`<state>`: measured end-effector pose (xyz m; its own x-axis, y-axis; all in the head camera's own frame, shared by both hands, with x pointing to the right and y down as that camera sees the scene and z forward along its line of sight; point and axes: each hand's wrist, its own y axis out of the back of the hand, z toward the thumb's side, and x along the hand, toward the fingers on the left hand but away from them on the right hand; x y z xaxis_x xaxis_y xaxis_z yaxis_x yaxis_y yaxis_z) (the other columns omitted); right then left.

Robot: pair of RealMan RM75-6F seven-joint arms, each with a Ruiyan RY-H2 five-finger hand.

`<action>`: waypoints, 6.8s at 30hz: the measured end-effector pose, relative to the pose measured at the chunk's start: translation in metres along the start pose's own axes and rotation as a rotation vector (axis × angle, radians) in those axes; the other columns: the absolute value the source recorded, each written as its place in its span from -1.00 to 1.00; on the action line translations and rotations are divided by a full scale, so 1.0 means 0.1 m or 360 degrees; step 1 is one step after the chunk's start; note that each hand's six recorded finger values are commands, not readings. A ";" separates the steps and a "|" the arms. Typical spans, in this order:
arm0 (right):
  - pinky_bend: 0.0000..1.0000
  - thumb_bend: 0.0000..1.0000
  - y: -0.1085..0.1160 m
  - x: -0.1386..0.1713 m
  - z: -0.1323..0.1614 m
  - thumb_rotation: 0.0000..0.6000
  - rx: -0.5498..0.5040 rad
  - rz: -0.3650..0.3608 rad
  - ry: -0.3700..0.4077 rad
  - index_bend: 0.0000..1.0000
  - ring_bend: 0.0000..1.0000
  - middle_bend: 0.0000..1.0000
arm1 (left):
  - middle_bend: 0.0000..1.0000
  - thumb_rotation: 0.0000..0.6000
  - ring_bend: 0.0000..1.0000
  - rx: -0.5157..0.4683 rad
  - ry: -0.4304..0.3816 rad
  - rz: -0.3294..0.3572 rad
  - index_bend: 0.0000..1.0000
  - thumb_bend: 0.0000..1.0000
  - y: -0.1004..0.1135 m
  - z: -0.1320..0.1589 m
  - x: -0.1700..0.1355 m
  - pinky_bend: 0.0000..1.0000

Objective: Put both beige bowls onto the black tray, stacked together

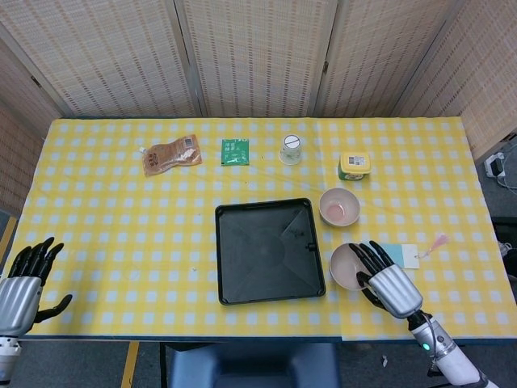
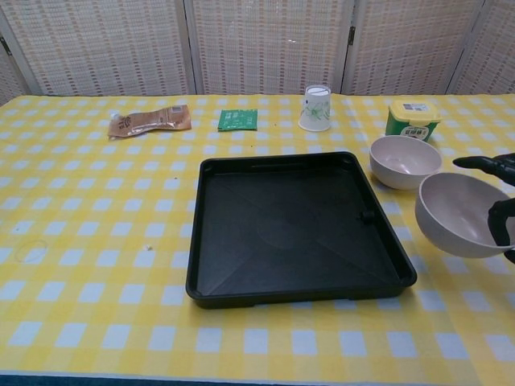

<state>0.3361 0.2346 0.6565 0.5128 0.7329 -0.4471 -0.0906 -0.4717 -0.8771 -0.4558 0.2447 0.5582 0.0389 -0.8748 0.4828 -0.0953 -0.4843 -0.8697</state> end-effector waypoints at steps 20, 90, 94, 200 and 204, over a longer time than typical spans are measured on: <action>-1.00 -0.03 0.17 -1.27 0.72 1.00 0.0060 0.0084 0.0251 0.26 -1.00 -1.00 | -1.00 1.00 -1.00 -0.0031 0.0008 -0.0010 -1.00 -0.46 0.02 -0.05 0.02 -0.89; -1.00 -0.03 -0.26 -1.48 -0.52 1.00 -0.0039 0.0083 -0.0388 -0.12 -1.00 -1.00 | -1.00 1.00 -1.00 -0.0028 0.0029 -0.0024 -1.00 -0.46 -0.01 -0.07 0.12 -0.90; -1.00 -0.03 -0.30 -1.54 -0.47 1.00 -0.0030 0.0073 -0.0380 0.12 -1.00 -1.00 | -1.00 1.00 -1.00 -0.0032 0.0029 -0.0023 -1.00 -0.46 -0.01 -0.07 0.12 -0.90; -1.00 -0.03 0.49 -0.42 0.10 1.00 -0.0183 -0.0274 -0.0165 -1.00 -1.00 -1.00 | -1.00 1.00 -1.00 -0.0006 0.0024 -0.0050 -1.00 -0.46 -0.03 -0.07 0.08 -0.90; -1.00 -0.03 0.69 0.18 -0.30 1.00 -0.0157 -0.0290 -0.0428 -1.00 -1.00 -1.00 | -1.00 1.00 -1.00 0.0029 -0.0007 -0.0084 -1.00 -0.46 -0.12 0.00 0.09 -0.90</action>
<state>0.3652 0.2006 0.5934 0.2681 0.9064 -0.3265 0.0716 -0.3567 -0.9315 -0.4539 0.2426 0.5725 0.0476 -0.8480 0.5278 -0.0748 -0.5300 -0.8447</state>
